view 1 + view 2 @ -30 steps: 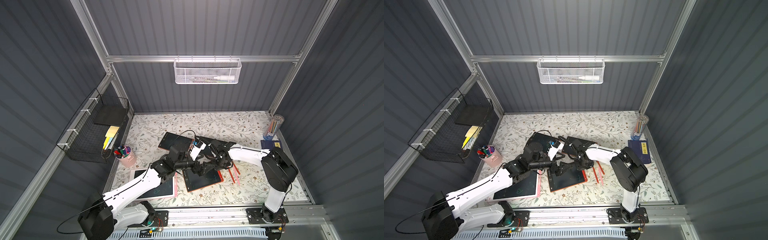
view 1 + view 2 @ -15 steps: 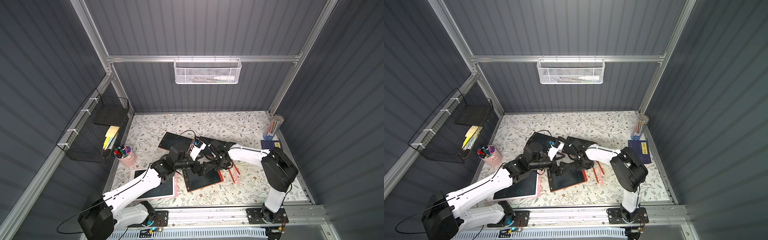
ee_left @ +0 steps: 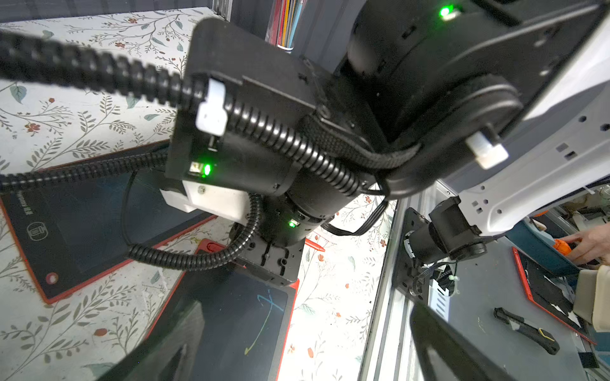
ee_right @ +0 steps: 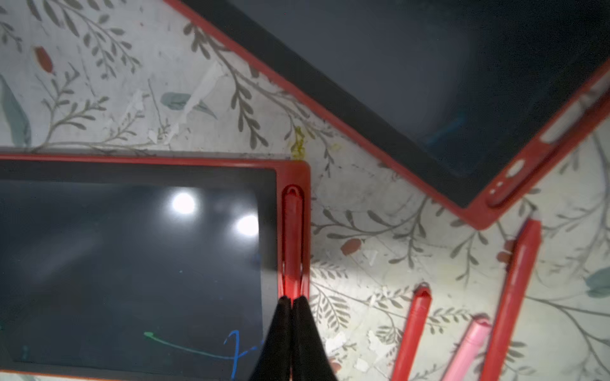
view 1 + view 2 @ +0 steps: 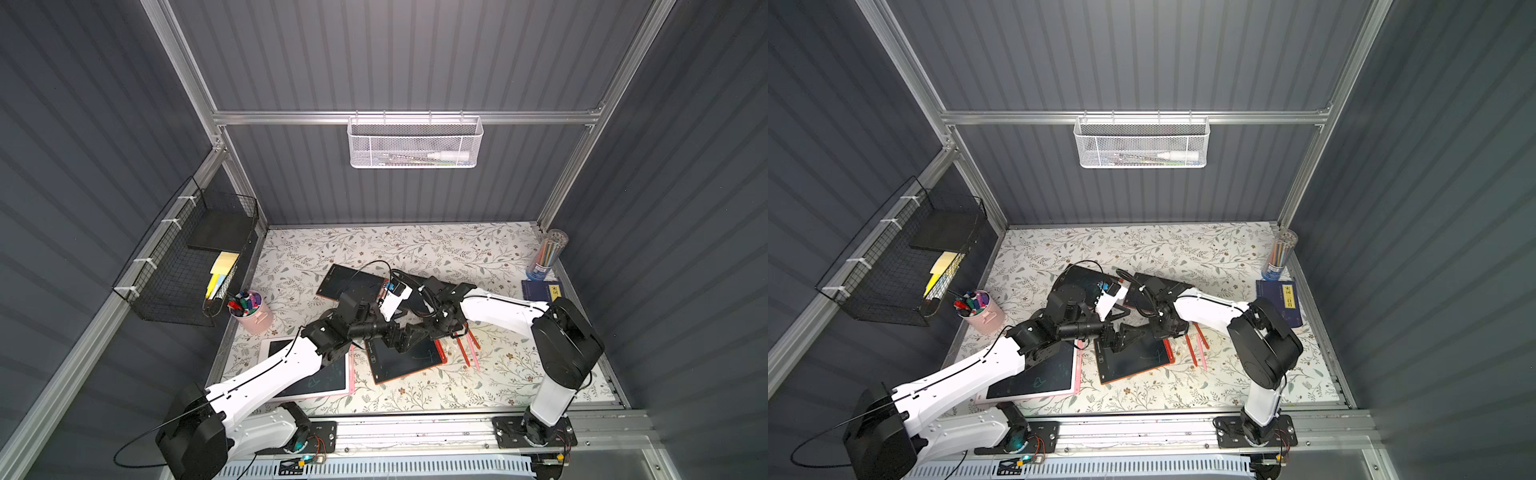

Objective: Place the stylus back onto the writing tablet
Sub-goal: Place the stylus on the writing tablet.

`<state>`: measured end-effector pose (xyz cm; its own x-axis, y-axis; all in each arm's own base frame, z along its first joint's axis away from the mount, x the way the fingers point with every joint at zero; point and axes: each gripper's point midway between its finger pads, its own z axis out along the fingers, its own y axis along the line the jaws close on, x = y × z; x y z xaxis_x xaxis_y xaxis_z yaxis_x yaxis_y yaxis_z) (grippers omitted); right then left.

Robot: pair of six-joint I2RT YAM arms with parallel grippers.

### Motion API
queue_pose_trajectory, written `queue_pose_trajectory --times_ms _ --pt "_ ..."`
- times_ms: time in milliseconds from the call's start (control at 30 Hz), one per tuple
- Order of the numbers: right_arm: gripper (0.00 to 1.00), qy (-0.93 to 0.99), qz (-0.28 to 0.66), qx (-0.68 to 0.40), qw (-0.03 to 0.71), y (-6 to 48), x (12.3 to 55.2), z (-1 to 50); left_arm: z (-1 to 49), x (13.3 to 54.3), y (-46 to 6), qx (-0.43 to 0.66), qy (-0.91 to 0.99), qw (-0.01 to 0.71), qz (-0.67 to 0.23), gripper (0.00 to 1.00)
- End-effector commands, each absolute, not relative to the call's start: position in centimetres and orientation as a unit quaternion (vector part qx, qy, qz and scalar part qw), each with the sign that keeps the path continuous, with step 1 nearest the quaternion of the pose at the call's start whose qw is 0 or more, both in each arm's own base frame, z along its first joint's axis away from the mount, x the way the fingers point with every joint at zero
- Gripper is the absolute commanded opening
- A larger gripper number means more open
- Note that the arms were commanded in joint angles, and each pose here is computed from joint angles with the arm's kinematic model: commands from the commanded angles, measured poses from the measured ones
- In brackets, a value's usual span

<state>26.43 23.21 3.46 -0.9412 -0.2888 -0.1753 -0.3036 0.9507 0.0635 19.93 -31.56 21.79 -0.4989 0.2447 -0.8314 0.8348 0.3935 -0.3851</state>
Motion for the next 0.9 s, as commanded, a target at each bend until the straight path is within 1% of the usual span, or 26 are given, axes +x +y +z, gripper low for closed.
queue_pose_trajectory --times_ms 0,133,867 --pt "0.03 0.985 0.037 -0.145 0.081 22.7 26.0 3.5 22.0 19.3 -31.5 0.369 0.747 0.355 -0.423 0.99" --pt "0.00 0.986 0.034 -0.141 0.077 22.6 26.0 3.2 22.2 19.3 -31.5 0.368 0.747 0.357 -0.424 0.99" --pt "0.00 0.989 0.014 -0.142 0.047 22.1 25.2 0.7 21.7 19.4 -31.6 0.370 0.749 0.351 -0.422 0.99"
